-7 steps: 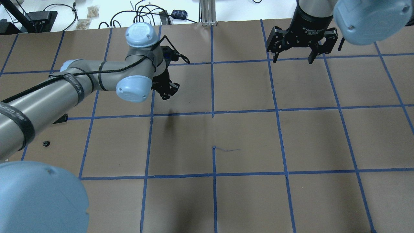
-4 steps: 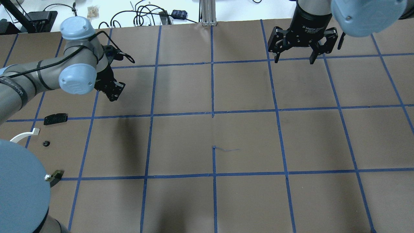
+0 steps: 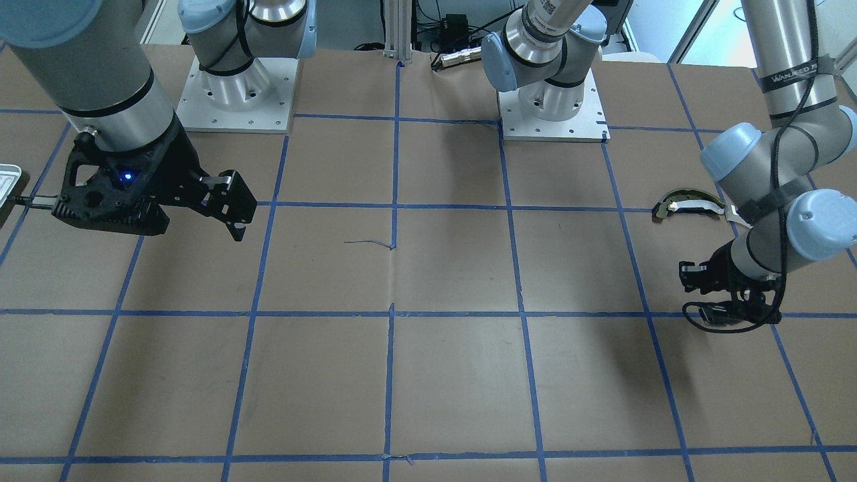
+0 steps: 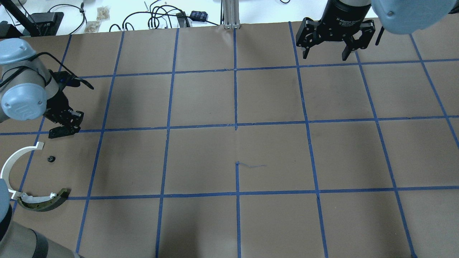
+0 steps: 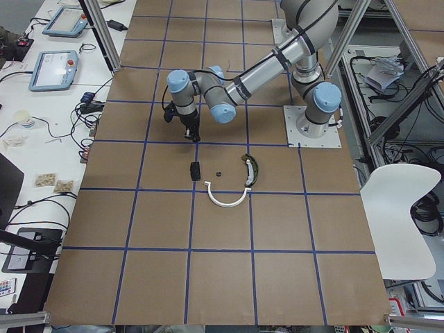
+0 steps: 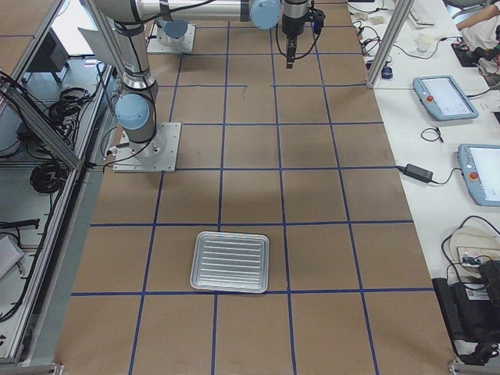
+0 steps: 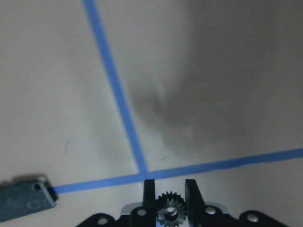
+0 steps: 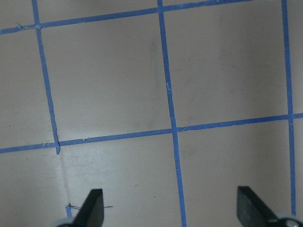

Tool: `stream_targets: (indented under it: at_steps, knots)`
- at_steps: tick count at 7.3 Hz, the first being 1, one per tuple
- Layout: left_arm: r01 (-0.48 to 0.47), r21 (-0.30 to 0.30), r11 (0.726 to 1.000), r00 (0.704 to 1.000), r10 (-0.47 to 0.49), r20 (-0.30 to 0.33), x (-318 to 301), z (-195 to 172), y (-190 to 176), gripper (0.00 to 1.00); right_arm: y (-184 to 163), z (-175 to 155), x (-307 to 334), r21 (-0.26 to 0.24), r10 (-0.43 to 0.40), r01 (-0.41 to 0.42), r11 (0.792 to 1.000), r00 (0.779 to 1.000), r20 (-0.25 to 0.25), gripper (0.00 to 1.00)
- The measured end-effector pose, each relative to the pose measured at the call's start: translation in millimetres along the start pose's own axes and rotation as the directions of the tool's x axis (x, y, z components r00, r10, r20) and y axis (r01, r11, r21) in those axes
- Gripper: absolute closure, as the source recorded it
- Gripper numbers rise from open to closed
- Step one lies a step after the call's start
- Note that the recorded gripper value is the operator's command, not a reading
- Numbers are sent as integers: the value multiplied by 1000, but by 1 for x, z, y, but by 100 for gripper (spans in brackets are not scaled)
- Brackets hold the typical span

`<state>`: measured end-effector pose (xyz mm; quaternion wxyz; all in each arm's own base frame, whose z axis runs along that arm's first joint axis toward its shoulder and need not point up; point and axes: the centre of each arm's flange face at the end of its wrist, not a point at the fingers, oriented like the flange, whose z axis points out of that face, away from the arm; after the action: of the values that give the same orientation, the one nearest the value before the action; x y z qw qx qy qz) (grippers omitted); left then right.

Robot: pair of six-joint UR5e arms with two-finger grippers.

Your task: Place bearing gear from tray to pile

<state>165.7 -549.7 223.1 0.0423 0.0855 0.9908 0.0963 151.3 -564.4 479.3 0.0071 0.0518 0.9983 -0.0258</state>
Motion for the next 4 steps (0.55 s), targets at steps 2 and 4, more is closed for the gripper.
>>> stream_targets:
  at_steps: [2,4]
  knots:
    - [12,-32,999,1000,-13,-27,-38,20,29,100,-3,-1,-4,22,-10,10,1000,1000,4,0]
    - [18,-52,998,999,-21,-46,-54,35,39,100,-4,4,-4,18,-13,13,1000,1000,-1,0]
